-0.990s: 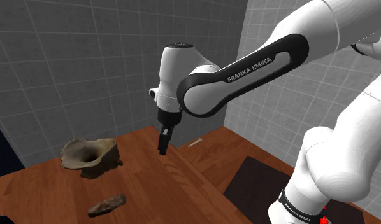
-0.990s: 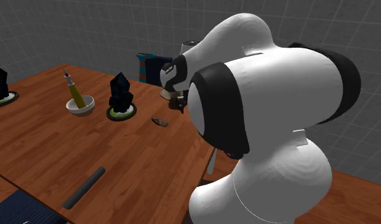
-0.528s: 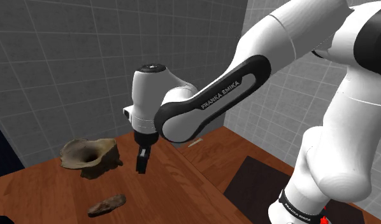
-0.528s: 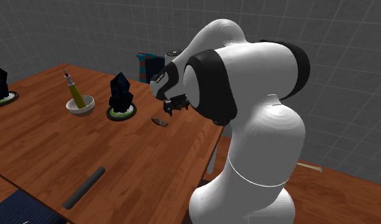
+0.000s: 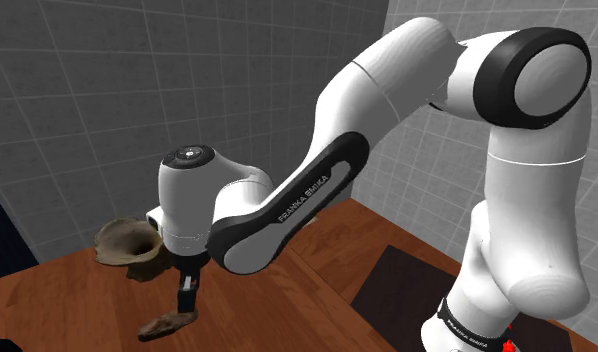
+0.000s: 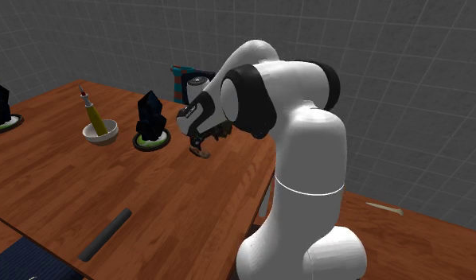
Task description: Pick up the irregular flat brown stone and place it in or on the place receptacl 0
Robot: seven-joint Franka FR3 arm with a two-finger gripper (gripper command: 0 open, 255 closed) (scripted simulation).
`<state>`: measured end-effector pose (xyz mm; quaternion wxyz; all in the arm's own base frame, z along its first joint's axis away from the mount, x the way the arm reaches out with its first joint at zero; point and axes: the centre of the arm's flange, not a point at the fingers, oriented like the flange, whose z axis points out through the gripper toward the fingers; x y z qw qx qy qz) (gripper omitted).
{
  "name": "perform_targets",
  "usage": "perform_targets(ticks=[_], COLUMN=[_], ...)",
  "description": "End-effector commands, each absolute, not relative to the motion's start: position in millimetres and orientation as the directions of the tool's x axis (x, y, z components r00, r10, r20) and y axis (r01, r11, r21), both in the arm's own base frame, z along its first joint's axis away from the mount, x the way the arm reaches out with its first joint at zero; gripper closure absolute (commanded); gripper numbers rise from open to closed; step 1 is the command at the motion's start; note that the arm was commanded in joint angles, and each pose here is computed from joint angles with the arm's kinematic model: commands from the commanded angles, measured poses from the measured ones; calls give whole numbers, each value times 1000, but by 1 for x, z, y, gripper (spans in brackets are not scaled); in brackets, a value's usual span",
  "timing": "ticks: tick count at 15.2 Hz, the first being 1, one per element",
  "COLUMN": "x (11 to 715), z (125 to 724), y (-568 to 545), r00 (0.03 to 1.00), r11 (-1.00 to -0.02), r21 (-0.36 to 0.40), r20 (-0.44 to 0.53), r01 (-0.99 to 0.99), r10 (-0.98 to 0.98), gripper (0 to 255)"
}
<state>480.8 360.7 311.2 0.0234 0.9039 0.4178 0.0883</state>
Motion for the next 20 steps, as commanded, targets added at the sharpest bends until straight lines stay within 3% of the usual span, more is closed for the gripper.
perform_targets(ticks=[1,11,19,20], x=[482,493,493,493], z=[294,237,237,237], y=[386,413,413,413], r00=[603,565,565,565], r11=[-619,-582,-582,-582], r21=[127,140,140,140], r20=[141,141,141,141], r01=[775,801,801,801], r10=[785,813,813,813], gripper=[0,0,0,255])
